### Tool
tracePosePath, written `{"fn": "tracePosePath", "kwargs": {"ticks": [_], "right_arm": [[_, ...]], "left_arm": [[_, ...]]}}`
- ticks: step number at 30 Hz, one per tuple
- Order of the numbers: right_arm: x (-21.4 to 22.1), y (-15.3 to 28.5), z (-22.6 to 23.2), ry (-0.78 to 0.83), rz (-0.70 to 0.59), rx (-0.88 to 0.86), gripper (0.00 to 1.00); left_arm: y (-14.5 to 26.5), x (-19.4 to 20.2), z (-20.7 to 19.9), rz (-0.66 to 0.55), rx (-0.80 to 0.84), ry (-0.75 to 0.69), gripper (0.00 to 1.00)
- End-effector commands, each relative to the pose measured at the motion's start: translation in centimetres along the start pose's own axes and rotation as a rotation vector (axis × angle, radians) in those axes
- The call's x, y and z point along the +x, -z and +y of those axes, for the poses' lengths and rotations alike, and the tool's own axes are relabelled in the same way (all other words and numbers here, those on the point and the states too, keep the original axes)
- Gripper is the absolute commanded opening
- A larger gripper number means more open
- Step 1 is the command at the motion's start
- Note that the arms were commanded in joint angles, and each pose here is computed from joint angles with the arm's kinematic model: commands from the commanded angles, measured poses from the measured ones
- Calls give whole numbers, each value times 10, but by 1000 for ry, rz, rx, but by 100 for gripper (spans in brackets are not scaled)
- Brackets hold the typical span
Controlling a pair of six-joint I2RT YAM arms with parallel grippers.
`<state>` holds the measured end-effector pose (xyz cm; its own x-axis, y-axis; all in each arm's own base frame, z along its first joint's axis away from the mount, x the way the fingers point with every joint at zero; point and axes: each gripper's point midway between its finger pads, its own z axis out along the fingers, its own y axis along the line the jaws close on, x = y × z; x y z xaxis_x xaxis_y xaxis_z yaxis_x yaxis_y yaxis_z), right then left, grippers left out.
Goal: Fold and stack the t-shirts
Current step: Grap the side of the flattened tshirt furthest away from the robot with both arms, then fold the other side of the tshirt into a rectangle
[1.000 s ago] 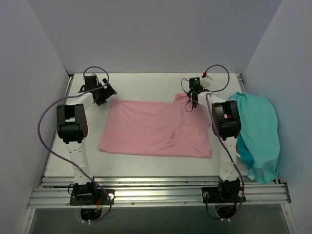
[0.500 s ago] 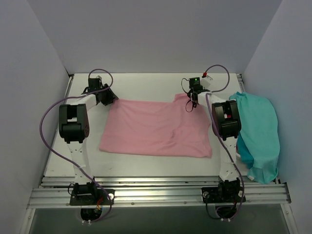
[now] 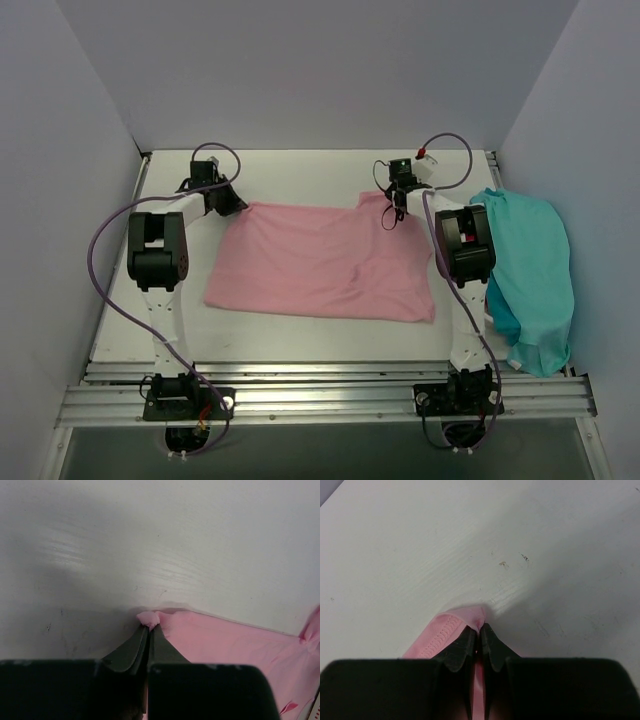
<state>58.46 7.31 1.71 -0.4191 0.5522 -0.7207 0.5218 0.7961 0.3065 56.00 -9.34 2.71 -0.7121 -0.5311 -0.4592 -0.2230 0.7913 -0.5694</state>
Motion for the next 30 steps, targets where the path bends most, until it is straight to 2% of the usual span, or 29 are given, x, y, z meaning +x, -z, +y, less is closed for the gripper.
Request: {"fn": "tracePosePath", "kwargs": {"ticks": [1, 8, 15, 22, 30], "right_arm": [[2, 7, -15, 14, 20, 43, 0], [-27, 38, -7, 1, -20, 15, 0], [-39, 65, -8, -5, -43, 0, 0], [-51, 95, 0, 1, -70, -22, 0], [-39, 127, -5, 31, -69, -21, 0]], "left_arm": [[12, -19, -13, -37, 11, -29, 2], [39, -37, -32, -94, 6, -117, 2], [69, -48, -41, -139, -12, -154, 2], [94, -46, -46, -160, -5, -173, 2], [119, -26, -40, -157, -22, -181, 2]]}}
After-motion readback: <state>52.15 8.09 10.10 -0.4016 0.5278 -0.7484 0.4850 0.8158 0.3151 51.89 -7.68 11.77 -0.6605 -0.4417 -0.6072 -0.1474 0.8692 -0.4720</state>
